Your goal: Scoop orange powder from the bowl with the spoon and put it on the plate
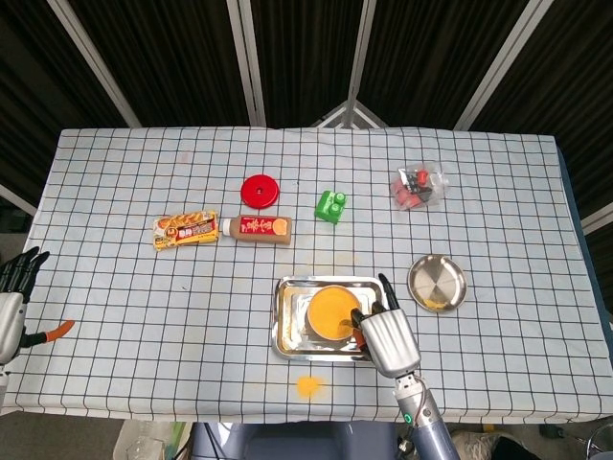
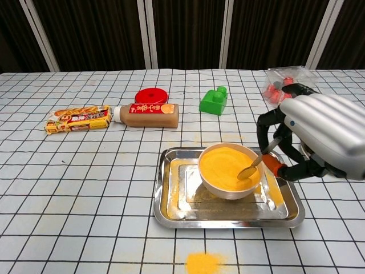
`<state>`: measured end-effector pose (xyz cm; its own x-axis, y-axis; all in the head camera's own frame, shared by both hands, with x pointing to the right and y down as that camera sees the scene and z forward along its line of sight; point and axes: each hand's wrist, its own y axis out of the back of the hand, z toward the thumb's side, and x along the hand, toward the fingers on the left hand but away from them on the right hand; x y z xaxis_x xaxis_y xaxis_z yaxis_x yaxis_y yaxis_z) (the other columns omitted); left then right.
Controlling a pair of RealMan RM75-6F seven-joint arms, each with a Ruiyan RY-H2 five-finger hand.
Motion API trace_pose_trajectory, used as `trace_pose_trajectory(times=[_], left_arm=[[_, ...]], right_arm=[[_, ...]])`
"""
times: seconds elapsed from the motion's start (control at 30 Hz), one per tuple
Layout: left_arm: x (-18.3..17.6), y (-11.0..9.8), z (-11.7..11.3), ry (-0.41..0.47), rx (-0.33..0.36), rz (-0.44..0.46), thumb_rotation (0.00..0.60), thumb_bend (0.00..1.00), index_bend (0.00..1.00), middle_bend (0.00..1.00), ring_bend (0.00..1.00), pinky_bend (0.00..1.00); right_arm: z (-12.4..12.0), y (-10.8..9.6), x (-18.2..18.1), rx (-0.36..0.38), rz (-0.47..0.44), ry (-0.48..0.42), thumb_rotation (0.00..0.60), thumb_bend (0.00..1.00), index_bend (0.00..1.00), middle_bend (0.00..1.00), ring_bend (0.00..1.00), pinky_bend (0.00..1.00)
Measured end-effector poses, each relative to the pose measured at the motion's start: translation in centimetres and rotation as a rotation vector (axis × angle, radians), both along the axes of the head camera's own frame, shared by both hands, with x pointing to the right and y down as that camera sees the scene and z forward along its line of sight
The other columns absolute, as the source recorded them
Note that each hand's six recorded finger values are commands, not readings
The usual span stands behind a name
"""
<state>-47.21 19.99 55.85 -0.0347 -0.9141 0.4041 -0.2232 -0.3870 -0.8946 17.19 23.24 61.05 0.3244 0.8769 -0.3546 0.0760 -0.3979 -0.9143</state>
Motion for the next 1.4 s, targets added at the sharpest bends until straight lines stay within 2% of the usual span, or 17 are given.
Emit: trace_pose_trajectory(times=[0.53,1.1,1.4], left_arm=[[0.0,0.0,0.0,0.003,-0.002,-0.003,0.600,0.00,0.00,0.00,0.00,0.00],[0.0,0.0,0.0,0.004,-0.002,-0.005,0.600,0.00,0.00,0.00,0.00,0.00],[0.0,0.0,0.1,0.004,-0.006,-0.007,0.600,0.00,0.00,0.00,0.00,0.00]], right_arm=[[1.7,0.3,-0.6,-0.026,0.009,-0.013,0.600,0.76,0.95,0.85,0.54,0.01],[2.1,-1.9,-0.7,0.045,0.050,-0.033,0.600,0.76,0.95,0.85,0.54,0.01],[2.2,-2.8,-0.6,0.058,0.070,-0.037,0.600,0.76,0.95,0.85,0.54,0.01]])
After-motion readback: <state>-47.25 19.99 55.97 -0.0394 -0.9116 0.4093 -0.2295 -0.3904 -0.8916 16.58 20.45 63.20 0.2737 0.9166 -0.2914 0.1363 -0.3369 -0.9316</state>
